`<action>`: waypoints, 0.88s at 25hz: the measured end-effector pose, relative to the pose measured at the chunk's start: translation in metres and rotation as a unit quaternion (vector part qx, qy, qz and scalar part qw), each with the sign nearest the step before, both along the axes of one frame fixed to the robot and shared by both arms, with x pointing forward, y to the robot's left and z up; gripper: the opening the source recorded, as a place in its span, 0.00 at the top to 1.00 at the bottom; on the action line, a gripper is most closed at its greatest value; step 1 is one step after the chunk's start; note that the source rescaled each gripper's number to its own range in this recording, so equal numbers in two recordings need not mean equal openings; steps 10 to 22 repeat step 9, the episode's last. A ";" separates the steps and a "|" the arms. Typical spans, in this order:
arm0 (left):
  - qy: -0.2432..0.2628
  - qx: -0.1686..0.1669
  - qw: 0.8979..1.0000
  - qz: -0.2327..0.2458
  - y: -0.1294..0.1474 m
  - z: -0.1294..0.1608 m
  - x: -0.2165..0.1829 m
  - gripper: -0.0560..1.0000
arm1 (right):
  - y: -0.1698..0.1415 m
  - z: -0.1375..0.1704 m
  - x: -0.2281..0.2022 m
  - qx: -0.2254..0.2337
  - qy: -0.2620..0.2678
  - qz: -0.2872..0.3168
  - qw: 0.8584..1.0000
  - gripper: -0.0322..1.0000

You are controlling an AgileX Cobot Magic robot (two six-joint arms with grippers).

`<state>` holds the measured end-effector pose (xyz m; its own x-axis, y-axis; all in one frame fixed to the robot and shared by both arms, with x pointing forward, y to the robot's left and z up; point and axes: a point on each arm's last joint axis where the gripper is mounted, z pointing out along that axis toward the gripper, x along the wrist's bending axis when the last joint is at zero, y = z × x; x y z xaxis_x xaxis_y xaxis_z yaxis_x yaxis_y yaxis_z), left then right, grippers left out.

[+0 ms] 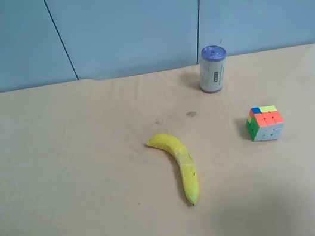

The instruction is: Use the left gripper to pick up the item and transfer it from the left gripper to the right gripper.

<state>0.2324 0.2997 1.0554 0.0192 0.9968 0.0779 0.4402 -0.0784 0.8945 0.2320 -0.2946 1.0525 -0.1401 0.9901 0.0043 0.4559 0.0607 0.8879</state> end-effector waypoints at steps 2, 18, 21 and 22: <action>0.000 0.000 1.000 0.000 0.000 0.000 0.000 0.00 | 0.000 0.000 0.000 0.000 0.000 0.000 1.000 0.01; 0.000 0.000 1.000 0.000 0.000 0.000 0.000 0.00 | 0.000 0.000 0.000 0.000 0.000 0.000 1.000 0.01; 0.000 0.000 1.000 0.000 0.000 0.000 0.000 0.00 | 0.000 0.000 0.000 0.000 0.000 0.000 1.000 0.01; 0.000 0.000 1.000 0.000 0.000 0.000 0.000 0.00 | 0.000 0.000 0.000 0.000 0.000 0.000 1.000 0.01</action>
